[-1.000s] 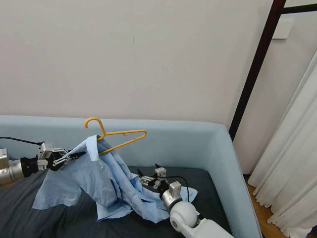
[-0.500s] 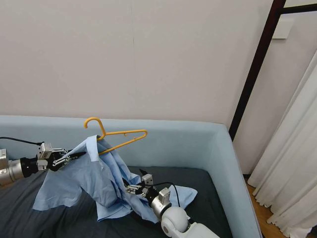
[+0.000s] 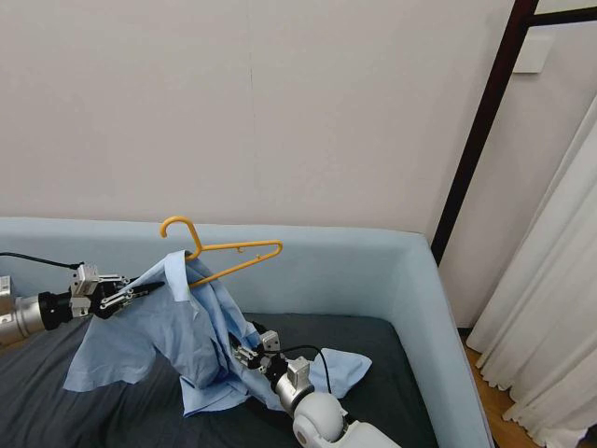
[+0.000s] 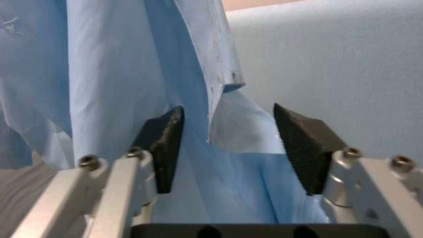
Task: Pick up the clothes from the sofa and hang them on the clothes hanger.
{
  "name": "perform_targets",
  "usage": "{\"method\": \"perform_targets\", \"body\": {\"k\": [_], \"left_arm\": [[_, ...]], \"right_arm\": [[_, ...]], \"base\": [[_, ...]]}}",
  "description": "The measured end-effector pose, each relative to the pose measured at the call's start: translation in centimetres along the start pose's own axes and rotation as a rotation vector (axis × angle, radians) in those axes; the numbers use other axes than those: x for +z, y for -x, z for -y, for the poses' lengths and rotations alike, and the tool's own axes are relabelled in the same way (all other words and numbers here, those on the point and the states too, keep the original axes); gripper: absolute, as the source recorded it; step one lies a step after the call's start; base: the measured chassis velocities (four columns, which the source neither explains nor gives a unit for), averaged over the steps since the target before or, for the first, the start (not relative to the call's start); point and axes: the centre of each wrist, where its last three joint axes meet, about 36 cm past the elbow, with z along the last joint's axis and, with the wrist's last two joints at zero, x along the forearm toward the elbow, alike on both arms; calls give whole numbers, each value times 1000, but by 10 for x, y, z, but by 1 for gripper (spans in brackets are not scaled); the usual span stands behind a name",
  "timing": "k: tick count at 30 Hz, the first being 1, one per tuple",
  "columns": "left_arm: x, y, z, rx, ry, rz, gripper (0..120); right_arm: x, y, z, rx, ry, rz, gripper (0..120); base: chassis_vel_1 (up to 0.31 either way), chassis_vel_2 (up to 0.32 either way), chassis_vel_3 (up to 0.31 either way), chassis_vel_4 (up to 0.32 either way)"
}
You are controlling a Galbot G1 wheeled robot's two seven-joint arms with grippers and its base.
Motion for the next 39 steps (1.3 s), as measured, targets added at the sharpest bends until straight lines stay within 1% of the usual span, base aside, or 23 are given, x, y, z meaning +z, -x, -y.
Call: {"method": "perform_targets", "body": {"k": [1, 2, 4, 5, 7, 8, 10, 12, 13, 18, 22, 24, 26, 30, 32, 34, 36, 38, 39], "left_arm": [[0, 0, -1, -3, 1, 2, 8], [0, 0, -1, -4, 1, 2, 8], [1, 0, -1, -9, 0, 6, 8], [1, 0, -1, -9, 0, 6, 8], [2, 0, -2, -11, -1, 8, 8], [2, 0, -2, -12, -1, 8, 8], [2, 1, -2, -13, -1, 10, 8], [2, 1, -2, -13, -1, 11, 8], [2, 1, -2, -14, -1, 13, 8], [0, 1, -2, -14, 2, 16, 8], [-1, 0, -3, -15, 6, 19, 8], [-1, 0, -3, -16, 7, 20, 8], [1, 1, -2, -17, 4, 26, 8], [1, 1, -2, -18, 4, 29, 8], [0, 3, -1, -19, 7, 42, 8], [0, 3, -1, -19, 8, 46, 8], [-2, 5, -1, -19, 11, 62, 8], [-8, 10, 0, -16, 16, 105, 8], [-9, 12, 0, -15, 16, 113, 8]], "right_arm": [[0, 0, 1, -3, 1, 0, 46], [-1, 0, 2, -3, 0, 0, 44], [-2, -2, 5, -1, 0, 0, 30], [-2, -2, 5, -1, 0, 0, 30], [-3, -3, 8, 3, -1, -2, 24], [-3, -3, 9, 4, -1, -2, 20], [-4, -5, 12, 9, 5, -2, 10], [-5, -5, 12, 10, 7, -1, 8], [-6, -5, 13, 11, 10, 2, 1], [-11, -5, 15, 16, 24, 14, 0], [-19, -7, 22, 32, 41, 40, 0], [-23, -9, 29, 39, 47, 52, 0], [-31, -15, 43, 52, 47, 74, 0], [-37, -20, 51, 60, 48, 88, 0], [-56, -28, 62, 56, 60, 134, 0], [-60, -29, 65, 52, 65, 144, 0], [-76, -34, 72, 36, 80, 174, 0], [-115, -46, 91, 21, 92, 207, 0], [-122, -48, 93, 19, 92, 209, 0]], "base": [[0, 0, 0, 0], [0, 0, 0, 0], [0, 0, 0, 0], [0, 0, 0, 0], [0, 0, 0, 0], [0, 0, 0, 0], [0, 0, 0, 0], [0, 0, 0, 0], [0, 0, 0, 0], [0, 0, 0, 0], [0, 0, 0, 0], [0, 0, 0, 0], [0, 0, 0, 0], [0, 0, 0, 0], [0, 0, 0, 0], [0, 0, 0, 0], [0, 0, 0, 0], [0, 0, 0, 0], [0, 0, 0, 0]]}}
